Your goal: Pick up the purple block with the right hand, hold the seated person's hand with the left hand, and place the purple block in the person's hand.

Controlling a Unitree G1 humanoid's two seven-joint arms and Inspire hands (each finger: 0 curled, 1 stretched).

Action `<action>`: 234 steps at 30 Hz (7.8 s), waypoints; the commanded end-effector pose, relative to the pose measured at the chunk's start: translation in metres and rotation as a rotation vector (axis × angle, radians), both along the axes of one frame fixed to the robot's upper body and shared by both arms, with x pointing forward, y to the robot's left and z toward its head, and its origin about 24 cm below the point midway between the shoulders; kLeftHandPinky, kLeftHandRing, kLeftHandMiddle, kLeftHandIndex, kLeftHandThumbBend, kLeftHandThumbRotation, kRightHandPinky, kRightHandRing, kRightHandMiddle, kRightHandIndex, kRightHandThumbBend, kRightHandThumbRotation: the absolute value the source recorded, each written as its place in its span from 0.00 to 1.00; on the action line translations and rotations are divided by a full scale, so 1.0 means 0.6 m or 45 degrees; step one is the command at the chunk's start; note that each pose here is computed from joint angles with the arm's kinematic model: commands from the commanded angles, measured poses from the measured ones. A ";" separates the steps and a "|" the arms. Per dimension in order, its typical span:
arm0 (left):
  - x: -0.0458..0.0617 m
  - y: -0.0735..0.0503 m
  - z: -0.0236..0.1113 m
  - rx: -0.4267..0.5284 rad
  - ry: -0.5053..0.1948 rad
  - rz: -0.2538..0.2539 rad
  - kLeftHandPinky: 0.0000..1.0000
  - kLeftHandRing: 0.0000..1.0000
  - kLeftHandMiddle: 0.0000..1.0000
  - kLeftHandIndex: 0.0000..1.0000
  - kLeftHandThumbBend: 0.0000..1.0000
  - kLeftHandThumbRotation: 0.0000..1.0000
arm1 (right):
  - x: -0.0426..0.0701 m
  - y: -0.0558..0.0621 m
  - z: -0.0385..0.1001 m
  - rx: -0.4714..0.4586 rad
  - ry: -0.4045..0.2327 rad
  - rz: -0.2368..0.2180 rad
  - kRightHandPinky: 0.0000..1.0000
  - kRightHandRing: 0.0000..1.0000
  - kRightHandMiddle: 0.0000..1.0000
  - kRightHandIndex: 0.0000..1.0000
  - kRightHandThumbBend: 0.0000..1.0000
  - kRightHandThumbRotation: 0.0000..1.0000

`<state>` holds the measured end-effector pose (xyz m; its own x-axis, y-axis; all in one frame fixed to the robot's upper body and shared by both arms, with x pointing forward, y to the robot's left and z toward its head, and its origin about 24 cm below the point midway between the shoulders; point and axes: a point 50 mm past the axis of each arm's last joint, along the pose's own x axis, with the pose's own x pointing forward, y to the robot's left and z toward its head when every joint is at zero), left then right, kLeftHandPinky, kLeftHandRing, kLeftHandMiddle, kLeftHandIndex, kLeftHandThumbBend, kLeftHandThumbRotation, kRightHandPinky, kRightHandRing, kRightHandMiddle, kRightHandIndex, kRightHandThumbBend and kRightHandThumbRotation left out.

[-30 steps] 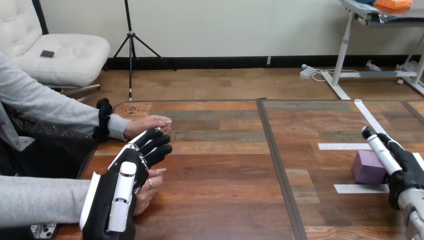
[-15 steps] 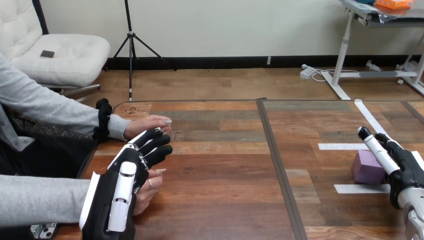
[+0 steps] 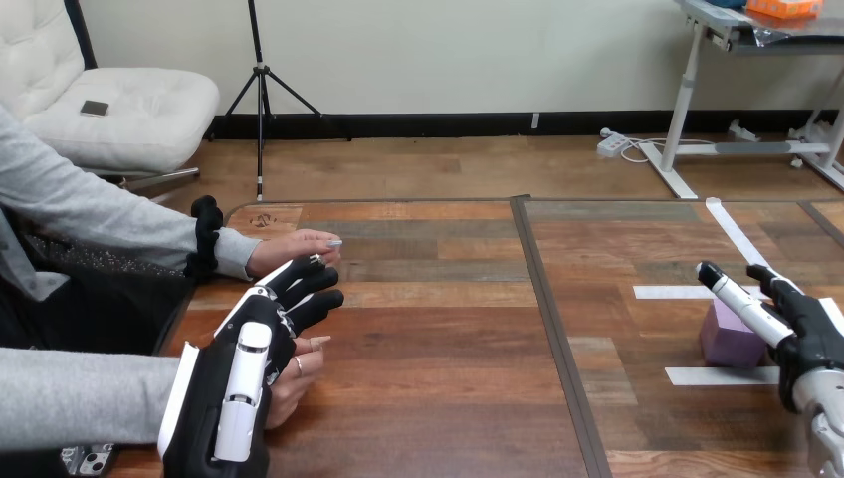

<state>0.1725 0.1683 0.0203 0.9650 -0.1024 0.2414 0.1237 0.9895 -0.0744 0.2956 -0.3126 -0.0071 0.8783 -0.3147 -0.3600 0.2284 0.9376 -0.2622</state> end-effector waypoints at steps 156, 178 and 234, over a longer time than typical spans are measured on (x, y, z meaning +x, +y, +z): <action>0.024 0.000 0.033 -0.029 -0.140 0.007 0.84 0.82 0.78 0.75 0.30 1.00 | 0.055 -0.018 0.080 -0.984 0.384 0.489 0.48 0.57 0.60 0.59 0.95 0.00; 0.024 0.007 0.033 -0.026 -0.132 0.015 0.85 0.82 0.78 0.74 0.35 1.00 | 0.055 -0.008 0.076 -1.013 0.295 0.466 0.33 0.40 0.46 0.47 0.85 0.00; 0.023 0.011 0.029 -0.018 -0.124 0.046 0.85 0.81 0.77 0.71 0.36 1.00 | 0.054 0.006 0.077 -0.902 0.038 0.314 0.27 0.35 0.42 0.46 0.89 0.00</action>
<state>0.1772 0.1757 0.0240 0.9639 -0.0832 0.2529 0.1048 0.9918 -0.0732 0.3136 -0.3184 0.0204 0.9114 -0.2960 -0.2859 -0.1023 0.5101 -0.8540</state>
